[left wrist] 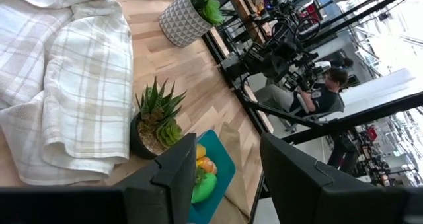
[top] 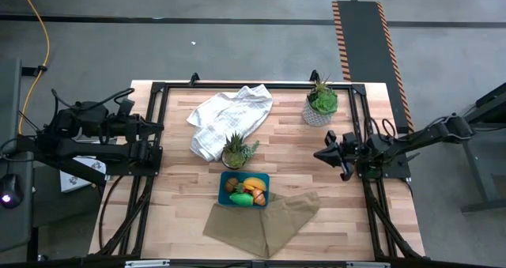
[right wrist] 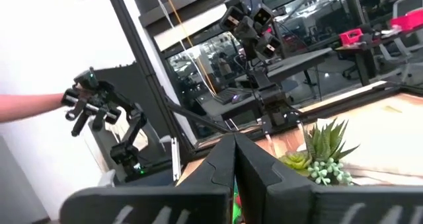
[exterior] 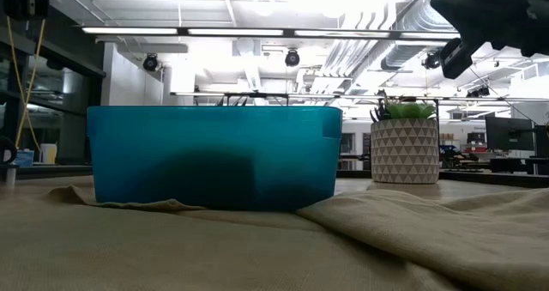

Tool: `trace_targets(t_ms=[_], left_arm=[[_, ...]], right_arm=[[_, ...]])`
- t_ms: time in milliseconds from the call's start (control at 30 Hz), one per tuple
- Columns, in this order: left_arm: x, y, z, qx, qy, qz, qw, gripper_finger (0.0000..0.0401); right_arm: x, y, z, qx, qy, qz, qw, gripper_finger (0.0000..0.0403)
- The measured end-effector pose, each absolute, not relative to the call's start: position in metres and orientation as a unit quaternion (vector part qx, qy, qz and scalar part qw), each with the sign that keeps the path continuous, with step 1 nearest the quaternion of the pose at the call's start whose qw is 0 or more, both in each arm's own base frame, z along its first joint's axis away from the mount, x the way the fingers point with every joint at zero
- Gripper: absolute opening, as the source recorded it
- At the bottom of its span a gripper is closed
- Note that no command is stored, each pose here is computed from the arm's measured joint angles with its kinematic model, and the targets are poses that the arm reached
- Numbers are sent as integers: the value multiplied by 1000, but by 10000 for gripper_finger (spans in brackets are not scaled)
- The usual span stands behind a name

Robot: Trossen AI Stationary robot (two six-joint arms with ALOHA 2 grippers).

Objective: Pick and placing Produce into tupperware
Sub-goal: Return to Home Position

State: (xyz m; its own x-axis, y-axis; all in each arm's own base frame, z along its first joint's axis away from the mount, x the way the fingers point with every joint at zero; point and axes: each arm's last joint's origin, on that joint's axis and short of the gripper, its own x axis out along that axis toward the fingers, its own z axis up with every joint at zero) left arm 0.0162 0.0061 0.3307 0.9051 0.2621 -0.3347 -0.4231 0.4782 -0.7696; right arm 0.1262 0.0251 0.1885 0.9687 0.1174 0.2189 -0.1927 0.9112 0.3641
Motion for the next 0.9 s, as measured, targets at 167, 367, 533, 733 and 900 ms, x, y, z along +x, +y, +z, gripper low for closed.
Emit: trace_targets(t_ms=[167,367,533,733,900], left_arm=[[16,6,331,-470,86,200,855,156],[16,6,331,-470,86,200,855,156],[16,6,331,-470,86,200,855,156],[16,6,331,-470,86,200,855,156],[16,6,331,-470,86,200,855,156]], right_arm=[[126,25,188,181,-95,73,976,0],[119,23,197,167,-136,76,974,0],[110,21,199,164,-149,77,972,0],[103,20,199,156,-150,75,973,0],[101,19,194,145,-125,68,979,0]])
